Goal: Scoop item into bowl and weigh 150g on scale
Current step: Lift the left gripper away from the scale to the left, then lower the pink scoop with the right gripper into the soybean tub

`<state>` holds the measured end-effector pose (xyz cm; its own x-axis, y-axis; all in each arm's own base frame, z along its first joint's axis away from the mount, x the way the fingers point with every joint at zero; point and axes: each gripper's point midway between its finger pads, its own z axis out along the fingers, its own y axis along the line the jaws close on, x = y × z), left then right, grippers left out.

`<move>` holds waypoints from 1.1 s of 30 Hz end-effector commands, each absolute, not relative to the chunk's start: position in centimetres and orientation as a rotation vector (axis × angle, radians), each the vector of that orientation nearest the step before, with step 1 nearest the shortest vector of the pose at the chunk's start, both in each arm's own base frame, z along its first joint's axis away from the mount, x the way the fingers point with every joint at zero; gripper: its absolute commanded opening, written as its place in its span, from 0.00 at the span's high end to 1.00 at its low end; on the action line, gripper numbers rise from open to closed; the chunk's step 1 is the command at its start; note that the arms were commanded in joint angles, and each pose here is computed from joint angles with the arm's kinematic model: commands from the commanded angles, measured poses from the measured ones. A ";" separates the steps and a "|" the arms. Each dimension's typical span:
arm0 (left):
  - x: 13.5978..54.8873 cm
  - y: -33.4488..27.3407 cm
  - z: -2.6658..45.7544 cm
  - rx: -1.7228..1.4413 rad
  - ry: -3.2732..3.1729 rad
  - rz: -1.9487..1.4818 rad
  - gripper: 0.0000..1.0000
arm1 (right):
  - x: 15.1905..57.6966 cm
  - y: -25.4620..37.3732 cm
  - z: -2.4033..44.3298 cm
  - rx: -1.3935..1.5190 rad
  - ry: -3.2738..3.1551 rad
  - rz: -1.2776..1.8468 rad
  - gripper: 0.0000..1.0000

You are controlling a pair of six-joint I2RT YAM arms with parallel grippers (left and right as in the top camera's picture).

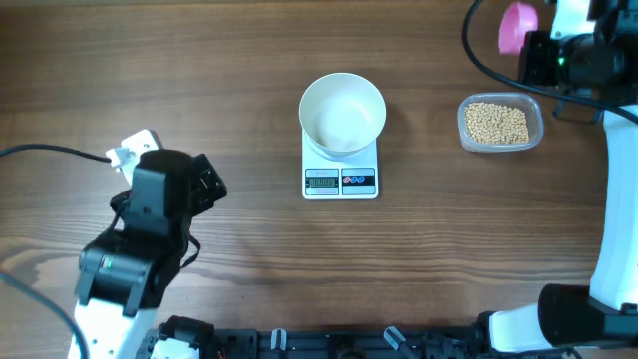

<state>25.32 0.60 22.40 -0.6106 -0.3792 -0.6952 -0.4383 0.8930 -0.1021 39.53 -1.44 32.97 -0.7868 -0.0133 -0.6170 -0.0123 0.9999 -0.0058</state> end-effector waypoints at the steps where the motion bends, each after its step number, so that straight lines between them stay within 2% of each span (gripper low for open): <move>1: 24.9 2.3 20.3 -0.603 2.372 0.286 0.00 | 41.2 -1.4 31.8 -0.229 2.474 -0.051 0.96; 9: 23.9 2.5 16.0 -0.565 2.596 0.456 0.00 | 43.2 -2.0 28.3 -0.269 2.547 -0.057 0.96; 15: 24.3 2.5 14.4 -0.553 2.656 0.508 0.00 | 44.0 -2.9 27.9 -0.244 2.541 -0.066 0.96; 33: 25.5 2.2 14.5 -0.561 2.615 0.474 0.00 | 44.5 -8.5 28.7 -0.139 2.497 -0.158 0.95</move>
<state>25.45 1.61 14.46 -0.8337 -0.3106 -0.4565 -0.4426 0.8703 0.2161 44.58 -7.53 29.02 -0.7923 -0.1490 -0.5916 -0.0748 0.9861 -0.1483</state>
